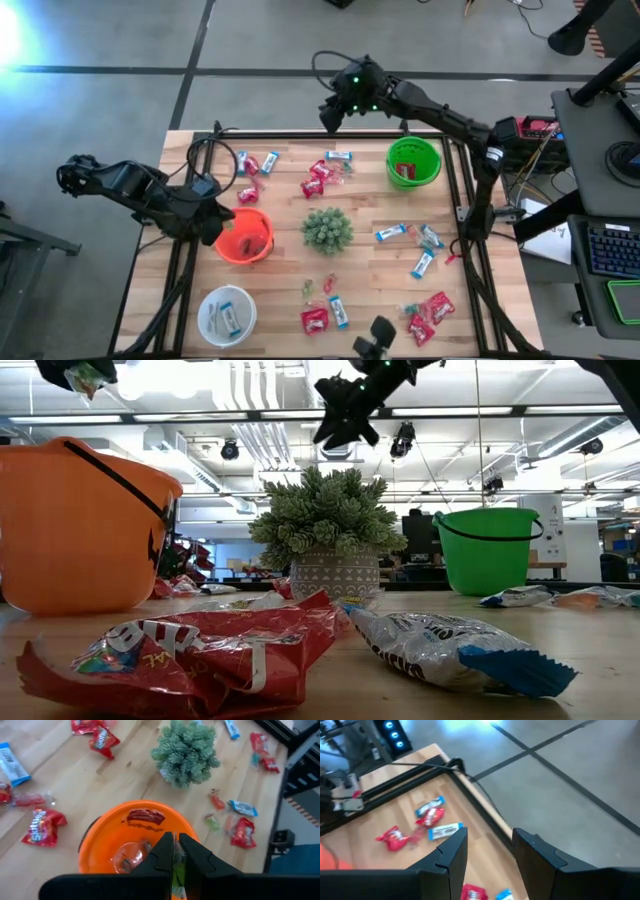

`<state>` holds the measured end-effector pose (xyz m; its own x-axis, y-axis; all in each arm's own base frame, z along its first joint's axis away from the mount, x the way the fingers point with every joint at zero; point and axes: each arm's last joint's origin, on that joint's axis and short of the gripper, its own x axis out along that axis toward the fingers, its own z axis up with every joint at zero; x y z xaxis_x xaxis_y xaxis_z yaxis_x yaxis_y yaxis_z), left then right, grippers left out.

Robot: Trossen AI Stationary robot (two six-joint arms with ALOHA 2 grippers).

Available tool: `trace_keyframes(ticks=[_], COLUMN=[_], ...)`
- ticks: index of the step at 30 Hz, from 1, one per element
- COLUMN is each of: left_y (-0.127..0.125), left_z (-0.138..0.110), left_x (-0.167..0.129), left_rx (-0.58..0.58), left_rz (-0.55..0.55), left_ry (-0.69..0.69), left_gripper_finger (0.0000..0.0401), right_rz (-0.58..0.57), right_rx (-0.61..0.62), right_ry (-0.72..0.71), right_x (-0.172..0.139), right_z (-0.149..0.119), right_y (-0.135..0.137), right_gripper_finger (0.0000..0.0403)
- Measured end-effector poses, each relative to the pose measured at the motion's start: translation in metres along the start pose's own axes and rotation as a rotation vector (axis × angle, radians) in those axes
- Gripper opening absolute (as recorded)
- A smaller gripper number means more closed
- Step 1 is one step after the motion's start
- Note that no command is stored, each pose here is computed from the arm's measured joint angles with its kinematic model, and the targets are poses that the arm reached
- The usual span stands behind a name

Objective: Sort candy
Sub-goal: Put the green gummy into the orange bucket, then put the white chocolate into the white bucket

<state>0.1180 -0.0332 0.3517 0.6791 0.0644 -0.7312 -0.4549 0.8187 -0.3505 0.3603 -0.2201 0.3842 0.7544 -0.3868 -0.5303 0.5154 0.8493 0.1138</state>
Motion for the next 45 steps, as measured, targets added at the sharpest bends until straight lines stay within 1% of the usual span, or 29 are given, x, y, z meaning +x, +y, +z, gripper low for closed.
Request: trace_keyframes(ticks=[5,9,15,21,28,33,35,38,40,45], left_y=[0.006,0.011,0.009,0.006,0.006,0.008,0.010,0.016,0.021,0.039], left_z=[-0.008,-0.014,-0.015,-0.015,-0.015,-0.017,-0.017,-0.017,-0.015,-0.003], left_x=[0.012,0.023,0.030,0.033,0.034,0.034,0.033,0.033,0.032,0.029], left_rx=[0.006,-0.012,-0.027,-0.029,0.001,0.010,0.028,0.045,0.028,-0.052], left_rz=[0.073,0.105,0.080,0.049,0.053,0.073,0.102,0.173,0.223,0.384], left_ry=[0.036,0.052,0.035,0.077,0.082,0.094,0.096,0.075,0.052,-0.019], left_gripper_finger=[0.0000,0.0001,0.0022,0.0054,0.0093,0.0107,0.0108,0.0104,0.0101,0.0094], right_rz=[0.018,0.019,0.020,0.020,0.019,0.020,0.023,0.072,0.097,0.095], right_rx=[0.016,0.012,-0.002,-0.004,-0.003,-0.003,-0.002,-0.003,-0.002,-0.011], right_ry=[-0.017,-0.039,-0.051,-0.051,-0.050,-0.050,-0.050,-0.040,-0.028,-0.011], right_x=[0.000,0.000,0.000,0.000,0.000,0.000,0.000,0.003,0.008,0.018], right_z=[0.003,0.005,0.006,0.006,0.006,0.006,0.006,0.004,0.002,-0.002], right_y=[-0.013,-0.013,-0.013,-0.013,-0.013,-0.013,-0.013,-0.012,-0.012,-0.013], right_gripper_finger=[0.0144,0.0144,0.0144,0.0146,0.0148,0.0146,0.0146,0.0149,0.0151,0.0153])
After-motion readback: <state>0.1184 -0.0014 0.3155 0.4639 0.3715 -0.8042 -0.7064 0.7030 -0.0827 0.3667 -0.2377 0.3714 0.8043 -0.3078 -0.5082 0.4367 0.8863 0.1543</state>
